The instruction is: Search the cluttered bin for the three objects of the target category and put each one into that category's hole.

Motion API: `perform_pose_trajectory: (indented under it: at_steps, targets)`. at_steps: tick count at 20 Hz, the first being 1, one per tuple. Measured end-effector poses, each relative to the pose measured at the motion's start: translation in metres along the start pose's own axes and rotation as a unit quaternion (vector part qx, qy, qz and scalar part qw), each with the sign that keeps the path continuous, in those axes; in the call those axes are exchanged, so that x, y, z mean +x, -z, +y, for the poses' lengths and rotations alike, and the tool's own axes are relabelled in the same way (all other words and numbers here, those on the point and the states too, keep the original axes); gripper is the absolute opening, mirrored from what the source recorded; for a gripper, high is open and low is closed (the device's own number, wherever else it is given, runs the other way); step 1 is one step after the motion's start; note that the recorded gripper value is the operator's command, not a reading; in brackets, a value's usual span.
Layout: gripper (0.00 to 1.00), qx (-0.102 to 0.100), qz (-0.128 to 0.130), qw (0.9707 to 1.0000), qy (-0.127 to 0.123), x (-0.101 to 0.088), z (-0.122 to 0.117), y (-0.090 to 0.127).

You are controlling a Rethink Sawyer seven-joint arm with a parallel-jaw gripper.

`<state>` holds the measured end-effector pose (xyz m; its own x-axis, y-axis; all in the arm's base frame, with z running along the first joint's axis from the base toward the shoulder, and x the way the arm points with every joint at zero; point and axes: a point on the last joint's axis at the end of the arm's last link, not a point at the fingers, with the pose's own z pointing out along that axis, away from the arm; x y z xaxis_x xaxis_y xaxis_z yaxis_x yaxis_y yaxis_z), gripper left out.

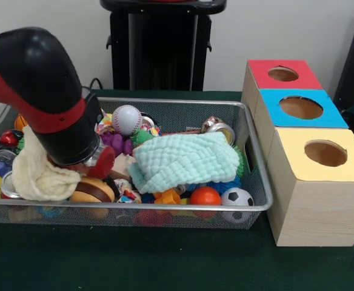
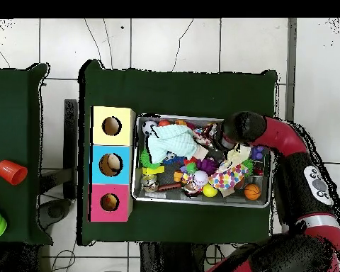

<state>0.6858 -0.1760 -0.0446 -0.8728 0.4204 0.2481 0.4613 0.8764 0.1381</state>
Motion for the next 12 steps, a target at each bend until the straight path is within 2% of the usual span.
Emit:
perform_pose_trajectory:
  at_steps: [1,5,8,12]
  targets:
    - [1.00,-0.015,0.016,0.9997,0.012,-0.004,-0.004,0.000]
    - [1.00,-0.047,0.041,0.9974,0.035,-0.012,-0.012,0.001]
    - [1.00,-0.077,0.060,0.9936,0.057,-0.018,-0.019,0.002]
    - [1.00,-0.101,0.076,0.9890,0.077,-0.023,-0.024,0.002]
